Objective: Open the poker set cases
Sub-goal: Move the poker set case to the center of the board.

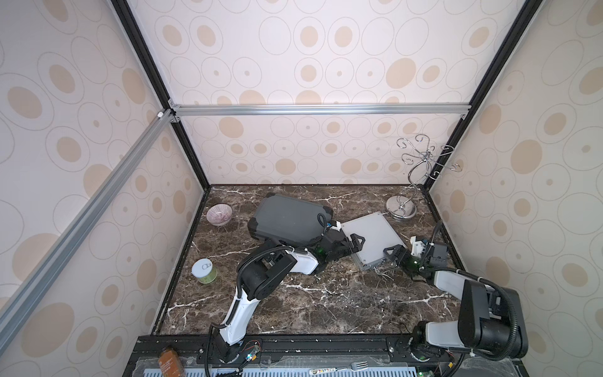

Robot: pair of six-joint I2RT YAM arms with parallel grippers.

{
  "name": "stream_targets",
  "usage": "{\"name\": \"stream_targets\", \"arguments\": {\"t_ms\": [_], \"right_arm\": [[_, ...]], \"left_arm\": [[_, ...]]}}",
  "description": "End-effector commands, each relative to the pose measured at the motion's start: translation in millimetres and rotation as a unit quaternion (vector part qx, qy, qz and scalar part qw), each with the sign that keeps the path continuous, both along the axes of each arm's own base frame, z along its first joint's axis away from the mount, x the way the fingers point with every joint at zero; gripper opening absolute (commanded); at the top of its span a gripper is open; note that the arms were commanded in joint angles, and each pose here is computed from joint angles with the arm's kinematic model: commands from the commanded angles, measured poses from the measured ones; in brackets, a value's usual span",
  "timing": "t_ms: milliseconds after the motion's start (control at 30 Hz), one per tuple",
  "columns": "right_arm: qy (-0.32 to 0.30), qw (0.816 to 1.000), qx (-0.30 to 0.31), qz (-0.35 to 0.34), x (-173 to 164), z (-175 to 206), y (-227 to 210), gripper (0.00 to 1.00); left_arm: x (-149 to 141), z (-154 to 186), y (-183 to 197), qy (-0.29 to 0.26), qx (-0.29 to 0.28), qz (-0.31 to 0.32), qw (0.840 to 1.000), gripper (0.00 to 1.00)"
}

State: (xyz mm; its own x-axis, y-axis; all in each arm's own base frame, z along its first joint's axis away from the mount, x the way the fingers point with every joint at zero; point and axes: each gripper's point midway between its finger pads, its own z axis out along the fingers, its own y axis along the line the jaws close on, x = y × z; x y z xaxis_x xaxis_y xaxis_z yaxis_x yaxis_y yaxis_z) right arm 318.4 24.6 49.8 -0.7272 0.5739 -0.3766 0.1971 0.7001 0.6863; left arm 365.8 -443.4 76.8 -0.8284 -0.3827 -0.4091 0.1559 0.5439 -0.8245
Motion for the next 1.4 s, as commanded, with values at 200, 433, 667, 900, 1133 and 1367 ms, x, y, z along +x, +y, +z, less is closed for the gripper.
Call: {"name": "stream_targets", "arguments": {"t_ms": [200, 433, 667, 900, 1133, 1367], "right_arm": [[-0.013, 0.998, 0.024, 0.057, -8.4, 7.7, 34.8, 0.87], [-0.009, 0.998, 0.037, 0.048, -17.4, 1.0, 41.8, 0.86], [-0.002, 0.997, 0.044, 0.057, -17.2, -3.0, 55.1, 0.84], [-0.003, 0.998, 0.046, 0.044, -24.3, -5.6, 57.7, 0.82], [-0.005, 0.998, 0.059, 0.036, -26.5, -5.8, 61.5, 0.79], [-0.012, 0.998, 0.055, 0.035, -27.8, -3.0, 63.2, 0.78]], "left_arm": [[14.7, 7.7, 2.4, -0.006, -0.007, -0.001, 1.0, 1.0], [18.8, 8.8, 10.5, -0.012, 0.0, 0.001, 1.0, 1.0], [18.7, 14.4, 17.8, -0.026, 0.001, -0.002, 1.0, 1.0], [16.9, 20.6, 28.5, -0.041, 0.006, 0.012, 0.999, 1.0], [14.2, 39.6, 36.6, -0.068, 0.003, 0.022, 0.997, 1.0], [7.9, 51.4, 52.0, -0.085, 0.015, 0.041, 0.995, 1.0]]}}
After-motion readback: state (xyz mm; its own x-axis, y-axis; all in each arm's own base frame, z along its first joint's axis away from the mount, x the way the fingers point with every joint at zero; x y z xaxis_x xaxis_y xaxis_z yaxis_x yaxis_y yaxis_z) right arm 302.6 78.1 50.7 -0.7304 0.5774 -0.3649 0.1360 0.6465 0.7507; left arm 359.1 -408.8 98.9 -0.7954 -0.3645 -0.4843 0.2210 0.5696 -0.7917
